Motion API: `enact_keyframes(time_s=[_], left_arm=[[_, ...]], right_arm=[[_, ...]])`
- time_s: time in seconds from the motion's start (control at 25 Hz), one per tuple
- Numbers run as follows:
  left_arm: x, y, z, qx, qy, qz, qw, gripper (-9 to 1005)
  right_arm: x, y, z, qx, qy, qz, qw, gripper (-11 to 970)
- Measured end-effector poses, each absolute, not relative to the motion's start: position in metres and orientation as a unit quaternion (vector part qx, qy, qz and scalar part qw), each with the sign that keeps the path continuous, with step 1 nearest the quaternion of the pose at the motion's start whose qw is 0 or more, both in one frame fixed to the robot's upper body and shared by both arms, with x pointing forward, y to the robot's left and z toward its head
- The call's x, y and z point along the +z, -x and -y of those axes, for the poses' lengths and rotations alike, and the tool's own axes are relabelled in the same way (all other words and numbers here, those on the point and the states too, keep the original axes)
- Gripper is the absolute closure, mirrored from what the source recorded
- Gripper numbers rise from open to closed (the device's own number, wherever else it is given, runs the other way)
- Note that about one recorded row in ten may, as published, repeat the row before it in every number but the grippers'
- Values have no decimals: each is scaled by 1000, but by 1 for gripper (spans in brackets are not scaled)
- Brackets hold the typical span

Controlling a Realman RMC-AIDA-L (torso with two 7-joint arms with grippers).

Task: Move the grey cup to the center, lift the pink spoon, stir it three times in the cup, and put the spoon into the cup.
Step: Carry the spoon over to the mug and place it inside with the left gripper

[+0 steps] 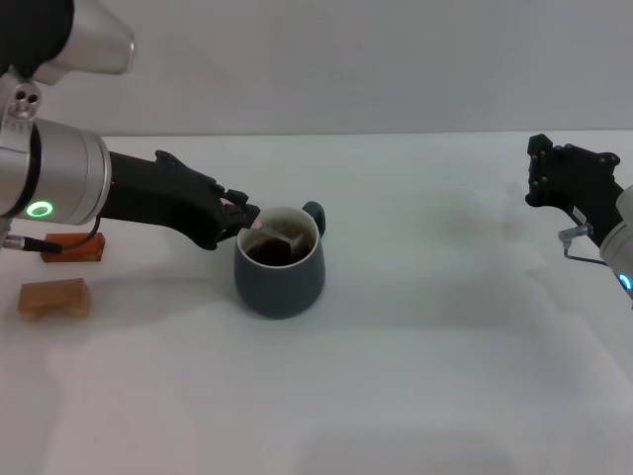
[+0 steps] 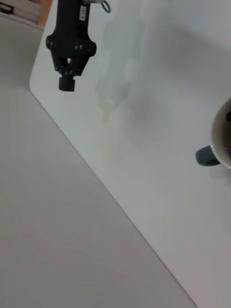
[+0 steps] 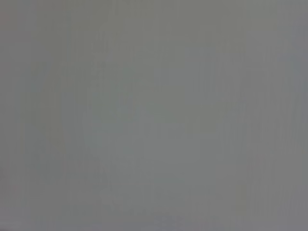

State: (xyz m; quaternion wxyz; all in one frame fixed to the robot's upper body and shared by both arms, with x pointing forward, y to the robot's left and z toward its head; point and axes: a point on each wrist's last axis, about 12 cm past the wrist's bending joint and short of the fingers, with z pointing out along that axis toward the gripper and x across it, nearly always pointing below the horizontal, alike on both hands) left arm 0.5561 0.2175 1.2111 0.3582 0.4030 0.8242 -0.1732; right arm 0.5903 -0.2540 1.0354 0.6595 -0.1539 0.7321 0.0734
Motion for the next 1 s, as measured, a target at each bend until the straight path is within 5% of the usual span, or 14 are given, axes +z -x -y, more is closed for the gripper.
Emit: enact_keyframes(time_s=[1.0], left_arm=[[1227, -588, -214, -132, -469, -818, 304, 850]], right_arm=[[1030, -584, 250, 79, 150, -737, 655, 949]])
